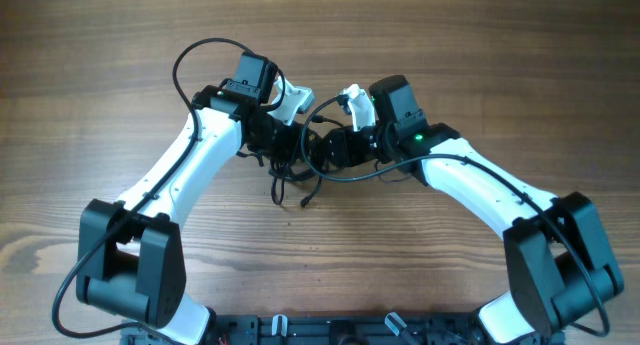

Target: Untangle cables

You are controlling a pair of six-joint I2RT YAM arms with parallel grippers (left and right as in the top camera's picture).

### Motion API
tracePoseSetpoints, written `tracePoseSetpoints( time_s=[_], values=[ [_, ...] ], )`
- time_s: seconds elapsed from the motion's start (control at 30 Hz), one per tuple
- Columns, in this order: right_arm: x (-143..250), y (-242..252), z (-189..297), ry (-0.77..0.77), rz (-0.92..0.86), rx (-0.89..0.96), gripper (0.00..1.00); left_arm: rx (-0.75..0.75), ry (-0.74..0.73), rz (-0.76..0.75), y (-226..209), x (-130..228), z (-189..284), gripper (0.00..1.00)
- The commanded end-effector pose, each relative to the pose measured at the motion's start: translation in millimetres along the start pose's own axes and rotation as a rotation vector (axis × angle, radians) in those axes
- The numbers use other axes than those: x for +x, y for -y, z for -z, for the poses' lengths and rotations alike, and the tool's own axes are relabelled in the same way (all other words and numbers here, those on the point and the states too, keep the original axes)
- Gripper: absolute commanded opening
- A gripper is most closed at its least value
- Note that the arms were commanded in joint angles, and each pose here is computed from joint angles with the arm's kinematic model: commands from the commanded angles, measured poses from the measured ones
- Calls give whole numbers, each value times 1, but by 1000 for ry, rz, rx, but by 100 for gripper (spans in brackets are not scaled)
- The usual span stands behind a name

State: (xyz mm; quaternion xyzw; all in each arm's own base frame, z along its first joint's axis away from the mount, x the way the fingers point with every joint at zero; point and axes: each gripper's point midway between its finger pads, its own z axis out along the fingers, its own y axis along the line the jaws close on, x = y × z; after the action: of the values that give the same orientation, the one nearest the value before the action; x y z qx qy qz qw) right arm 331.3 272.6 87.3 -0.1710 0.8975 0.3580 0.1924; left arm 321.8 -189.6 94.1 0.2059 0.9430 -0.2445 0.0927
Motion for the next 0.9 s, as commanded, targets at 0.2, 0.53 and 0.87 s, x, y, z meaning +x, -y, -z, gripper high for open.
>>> tracePoseSetpoints(
  time_s=[0.2,0.53,0.87],
  values=[
    [7,15,-17,-33,-70,28,28,30,7,-12,3,-3,1,4],
    [10,16,-18,-41,-127,31,21,29,7,-12,3,-3,1,4],
    [25,20,-20,-72,-146,32,22,29,8,-12,3,-4,1,4]
  ],
)
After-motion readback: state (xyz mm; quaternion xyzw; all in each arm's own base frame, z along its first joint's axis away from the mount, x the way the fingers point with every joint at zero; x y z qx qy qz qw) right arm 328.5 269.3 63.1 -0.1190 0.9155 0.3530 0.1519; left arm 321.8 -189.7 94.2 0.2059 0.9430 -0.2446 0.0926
